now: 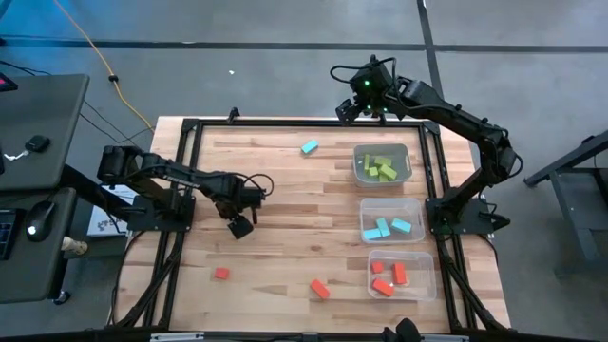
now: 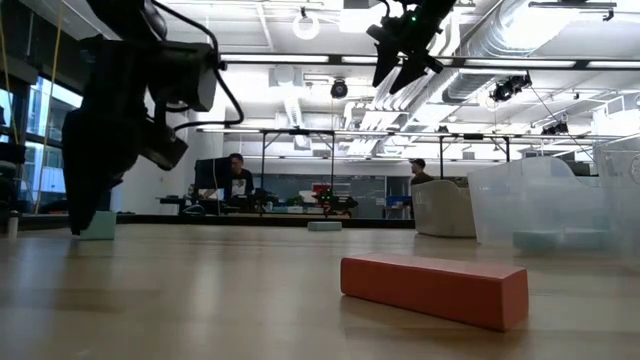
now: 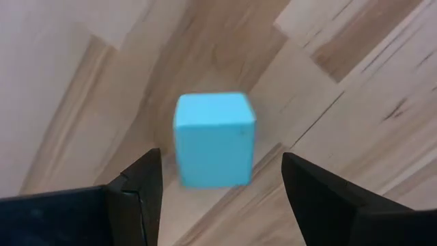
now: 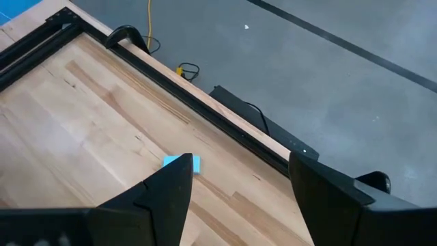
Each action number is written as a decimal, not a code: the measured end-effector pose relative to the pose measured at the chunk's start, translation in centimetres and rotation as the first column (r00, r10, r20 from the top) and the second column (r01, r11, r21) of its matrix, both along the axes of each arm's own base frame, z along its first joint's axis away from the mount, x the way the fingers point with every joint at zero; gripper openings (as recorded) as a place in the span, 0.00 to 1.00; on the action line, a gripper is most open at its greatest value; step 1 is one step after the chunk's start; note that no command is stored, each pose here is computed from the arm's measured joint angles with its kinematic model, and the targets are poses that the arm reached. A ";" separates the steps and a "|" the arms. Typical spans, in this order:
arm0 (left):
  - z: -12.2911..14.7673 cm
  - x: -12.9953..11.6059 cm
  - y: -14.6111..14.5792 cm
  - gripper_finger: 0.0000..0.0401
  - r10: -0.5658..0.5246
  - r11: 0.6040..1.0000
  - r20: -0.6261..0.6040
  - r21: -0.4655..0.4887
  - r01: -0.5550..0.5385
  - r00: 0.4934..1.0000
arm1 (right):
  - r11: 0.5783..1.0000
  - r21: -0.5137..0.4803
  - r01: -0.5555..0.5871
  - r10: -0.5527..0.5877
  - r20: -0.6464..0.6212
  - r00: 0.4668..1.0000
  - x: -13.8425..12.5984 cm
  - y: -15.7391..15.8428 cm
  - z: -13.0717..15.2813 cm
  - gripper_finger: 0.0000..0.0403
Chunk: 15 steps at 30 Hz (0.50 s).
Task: Sort & place blocks by color
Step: Put the light blue block into the top transparent bin
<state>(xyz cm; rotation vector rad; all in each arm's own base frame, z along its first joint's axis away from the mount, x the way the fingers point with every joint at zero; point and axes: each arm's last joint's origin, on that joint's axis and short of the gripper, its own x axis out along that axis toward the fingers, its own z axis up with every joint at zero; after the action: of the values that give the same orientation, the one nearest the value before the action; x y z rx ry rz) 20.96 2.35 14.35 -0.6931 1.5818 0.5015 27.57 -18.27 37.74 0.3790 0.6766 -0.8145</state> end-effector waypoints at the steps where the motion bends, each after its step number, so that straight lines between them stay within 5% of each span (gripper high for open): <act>1: -0.1 0.1 0.0 0.56 0.002 1.000 0.011 0.001 -0.002 1.000 | 1.000 0.000 0.000 0.000 0.000 1.000 0.0 0.0 0.0 0.58; 15: -0.1 0.2 0.0 0.52 -0.008 0.998 0.022 0.059 0.006 1.000 | 1.000 0.006 0.007 -0.007 0.004 1.000 0.0 0.0 0.0 0.58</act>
<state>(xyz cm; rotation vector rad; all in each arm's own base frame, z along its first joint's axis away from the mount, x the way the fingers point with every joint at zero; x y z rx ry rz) 21.19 2.33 14.22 -0.6466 1.5421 0.5312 27.58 -18.28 37.70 0.3884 0.6740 -0.8182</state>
